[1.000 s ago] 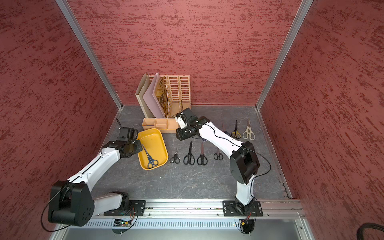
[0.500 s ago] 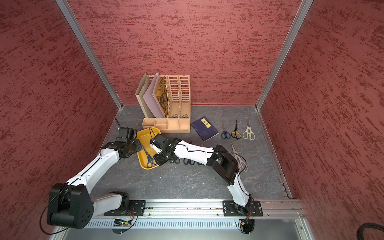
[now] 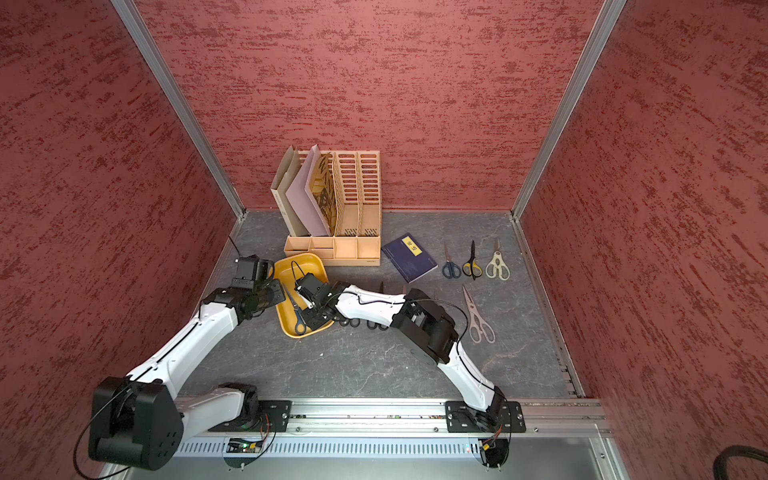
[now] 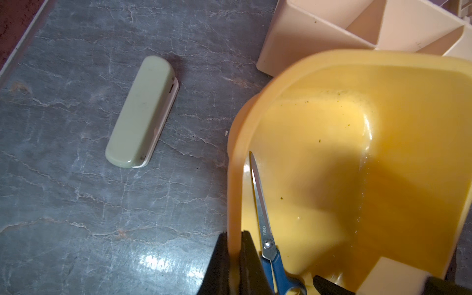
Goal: Take the scissors out of the storage box
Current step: Pick up the scissors from the storage box.
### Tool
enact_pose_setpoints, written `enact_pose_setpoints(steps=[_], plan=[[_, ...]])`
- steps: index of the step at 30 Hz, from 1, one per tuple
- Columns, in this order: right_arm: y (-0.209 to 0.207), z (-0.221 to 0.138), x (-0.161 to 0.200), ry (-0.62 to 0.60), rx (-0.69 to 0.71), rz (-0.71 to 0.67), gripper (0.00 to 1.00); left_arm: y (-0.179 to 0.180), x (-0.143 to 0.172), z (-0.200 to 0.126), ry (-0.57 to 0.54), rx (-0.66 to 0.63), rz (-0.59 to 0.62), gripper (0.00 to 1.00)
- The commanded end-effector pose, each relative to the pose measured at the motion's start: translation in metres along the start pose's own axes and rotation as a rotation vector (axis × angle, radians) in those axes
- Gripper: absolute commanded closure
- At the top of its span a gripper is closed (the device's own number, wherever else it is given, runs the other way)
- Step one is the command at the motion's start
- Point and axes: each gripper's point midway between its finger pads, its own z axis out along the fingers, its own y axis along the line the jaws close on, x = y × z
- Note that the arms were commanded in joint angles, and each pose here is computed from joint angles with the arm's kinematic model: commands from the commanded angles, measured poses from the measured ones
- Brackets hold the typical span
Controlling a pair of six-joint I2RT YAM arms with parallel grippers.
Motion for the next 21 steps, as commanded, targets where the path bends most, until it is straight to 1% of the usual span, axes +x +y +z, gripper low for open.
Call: enact_pose_setpoints(steps=[1, 5, 7, 11, 13, 19, 21], plan=[[0.001, 0.007, 0.000, 0.000, 0.045, -0.035, 0.65, 0.002, -0.008, -0.004, -0.048, -0.009, -0.008, 1.00], [-0.002, 0.009, 0.006, 0.018, 0.110, -0.071, 0.66, 0.002, -0.008, -0.005, -0.052, -0.010, -0.007, 1.00], [-0.009, 0.011, 0.010, 0.036, 0.171, -0.095, 0.68, 0.002, -0.009, -0.006, -0.055, -0.010, -0.008, 1.00], [-0.019, 0.016, 0.017, 0.060, 0.240, -0.103, 0.73, 0.002, -0.009, -0.007, -0.058, -0.006, -0.008, 1.00], [-0.022, 0.021, 0.021, 0.065, 0.251, -0.097, 0.77, 0.001, -0.010, -0.007, -0.059, -0.003, -0.009, 1.00], [-0.017, 0.030, 0.025, 0.060, 0.226, -0.087, 0.88, 0.002, -0.010, -0.009, -0.061, -0.005, -0.009, 1.00], [-0.015, 0.029, 0.022, 0.050, 0.219, -0.095, 0.95, 0.002, -0.010, -0.010, -0.062, -0.005, -0.008, 1.00]])
